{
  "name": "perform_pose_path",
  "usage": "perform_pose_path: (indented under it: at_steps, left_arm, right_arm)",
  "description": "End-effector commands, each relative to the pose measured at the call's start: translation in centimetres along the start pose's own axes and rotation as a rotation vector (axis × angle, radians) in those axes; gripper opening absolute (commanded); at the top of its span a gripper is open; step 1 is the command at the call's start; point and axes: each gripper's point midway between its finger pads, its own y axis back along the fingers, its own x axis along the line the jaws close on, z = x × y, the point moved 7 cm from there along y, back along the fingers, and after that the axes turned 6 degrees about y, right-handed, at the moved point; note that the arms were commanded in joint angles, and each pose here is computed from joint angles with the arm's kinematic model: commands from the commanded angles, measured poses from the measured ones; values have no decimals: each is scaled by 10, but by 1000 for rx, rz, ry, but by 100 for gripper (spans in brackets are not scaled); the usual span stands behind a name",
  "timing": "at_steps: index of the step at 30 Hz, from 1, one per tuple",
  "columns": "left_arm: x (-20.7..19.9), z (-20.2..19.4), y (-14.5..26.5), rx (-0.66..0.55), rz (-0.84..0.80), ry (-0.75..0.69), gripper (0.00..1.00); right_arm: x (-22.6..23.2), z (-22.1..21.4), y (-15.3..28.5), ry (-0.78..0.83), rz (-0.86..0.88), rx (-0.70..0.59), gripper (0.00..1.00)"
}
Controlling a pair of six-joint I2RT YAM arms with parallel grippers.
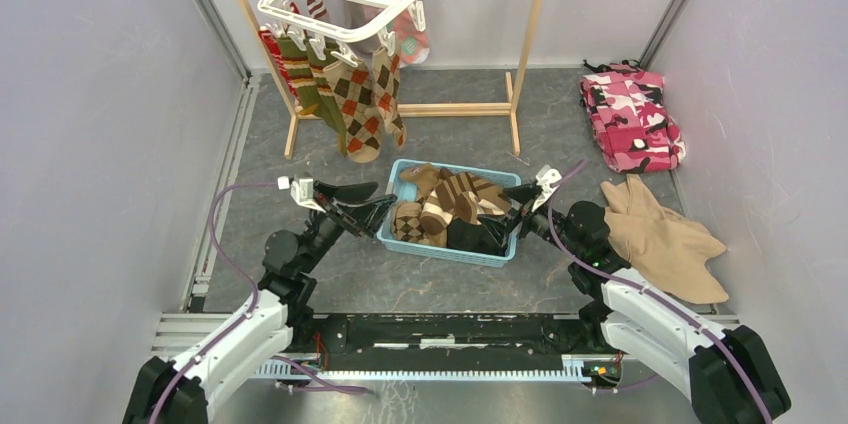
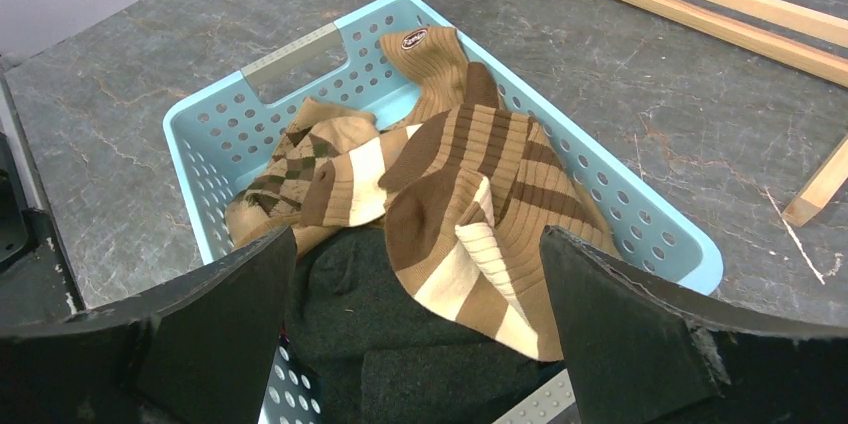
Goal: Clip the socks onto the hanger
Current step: Rotate the hanger at the clothesline.
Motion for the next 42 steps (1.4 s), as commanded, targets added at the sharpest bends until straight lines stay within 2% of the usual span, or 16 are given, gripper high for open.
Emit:
perform_pose_path:
  at_steps: [1, 7, 13, 23, 31, 35, 37, 39, 42]
  left_arm:
    - [-15, 24, -17, -127, -57, -124, 97]
    - [-14, 24, -35, -176, -65, -257, 97]
    - [-19, 30, -51, -282, -51, -371, 98]
    - [-14, 37, -94, -412, 34, -463, 98]
    - [-3, 42, -119, -423, 154, -489, 85]
    - [-2, 43, -127, -414, 167, -508, 74]
    - [-2, 43, -131, -408, 165, -516, 62]
    - [-3, 42, -134, -398, 161, -522, 44]
    - [-4, 42, -132, -383, 154, -539, 27]
  right_arm:
    - [-1, 12, -2, -5, 3, -69, 98]
    - [-2, 9, -4, -12, 0, -60, 98]
    - [1, 7, -6, -30, 37, -47, 98]
    - [0, 2, -6, -32, 30, -32, 98]
    - [0, 3, -6, -30, 31, -37, 98]
    - [0, 3, -5, -32, 32, -38, 98]
    - [1, 3, -5, -31, 37, -40, 98]
    - [0, 3, -5, -30, 34, -42, 98]
    - [0, 4, -5, -29, 35, -45, 98]
